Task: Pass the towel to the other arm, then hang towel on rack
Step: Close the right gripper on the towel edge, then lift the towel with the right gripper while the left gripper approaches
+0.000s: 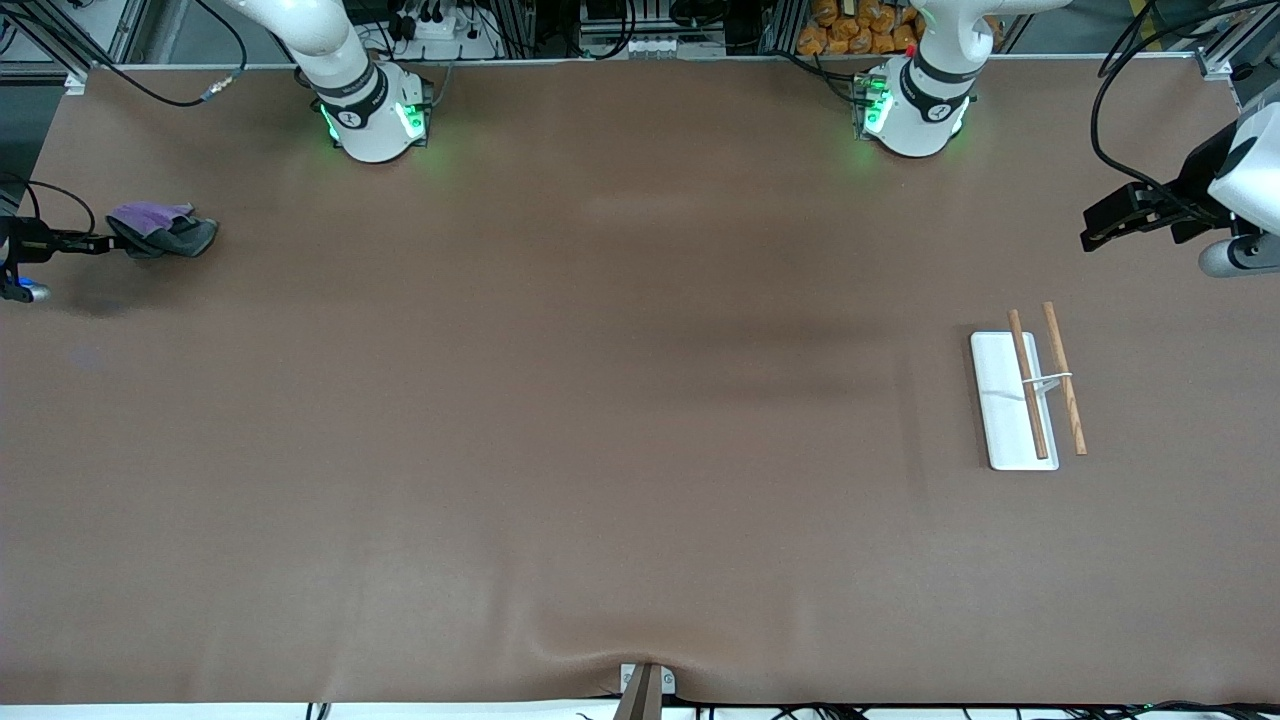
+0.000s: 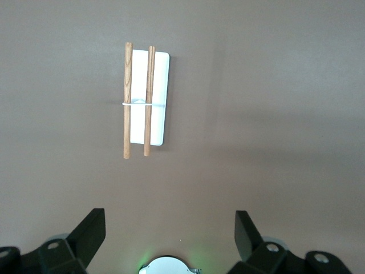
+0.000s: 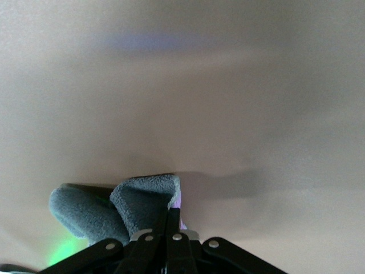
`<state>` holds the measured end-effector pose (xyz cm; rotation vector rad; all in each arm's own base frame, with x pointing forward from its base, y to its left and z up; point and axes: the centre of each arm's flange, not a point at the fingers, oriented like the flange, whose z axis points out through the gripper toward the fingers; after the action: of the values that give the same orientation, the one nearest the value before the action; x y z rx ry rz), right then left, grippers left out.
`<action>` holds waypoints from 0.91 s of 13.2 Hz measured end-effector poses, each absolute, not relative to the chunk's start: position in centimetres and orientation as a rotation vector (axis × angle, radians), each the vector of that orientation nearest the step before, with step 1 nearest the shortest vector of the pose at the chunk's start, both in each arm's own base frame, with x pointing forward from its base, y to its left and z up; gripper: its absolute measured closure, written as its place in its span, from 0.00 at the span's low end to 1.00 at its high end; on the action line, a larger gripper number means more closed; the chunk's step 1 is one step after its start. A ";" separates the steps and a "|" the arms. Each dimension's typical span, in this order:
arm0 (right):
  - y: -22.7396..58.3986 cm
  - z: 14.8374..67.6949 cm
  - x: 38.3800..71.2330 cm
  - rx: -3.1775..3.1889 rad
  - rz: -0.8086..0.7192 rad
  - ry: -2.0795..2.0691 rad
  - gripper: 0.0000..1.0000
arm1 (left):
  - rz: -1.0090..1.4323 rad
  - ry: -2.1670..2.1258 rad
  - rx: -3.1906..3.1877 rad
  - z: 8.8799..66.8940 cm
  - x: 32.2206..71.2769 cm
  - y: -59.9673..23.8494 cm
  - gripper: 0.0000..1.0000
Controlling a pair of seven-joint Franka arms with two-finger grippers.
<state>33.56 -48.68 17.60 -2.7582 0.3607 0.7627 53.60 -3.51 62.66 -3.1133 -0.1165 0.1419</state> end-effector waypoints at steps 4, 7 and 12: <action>-48.4 19.0 34.5 -2.727 0.801 0.342 0.99 | 0.145 -0.116 -3.113 62.5 53.6 -3.5 0.00; -47.9 21.8 37.1 -2.719 0.844 0.305 0.99 | 0.147 -0.116 -3.113 62.5 53.6 -3.5 0.00; -42.7 27.4 42.4 -2.717 0.975 0.275 0.99 | 0.148 -0.121 -3.113 62.4 53.6 -3.4 0.00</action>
<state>42.41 -42.68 27.42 -2.7171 0.2754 0.9754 53.62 -3.37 62.43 -3.1125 -0.1205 0.1485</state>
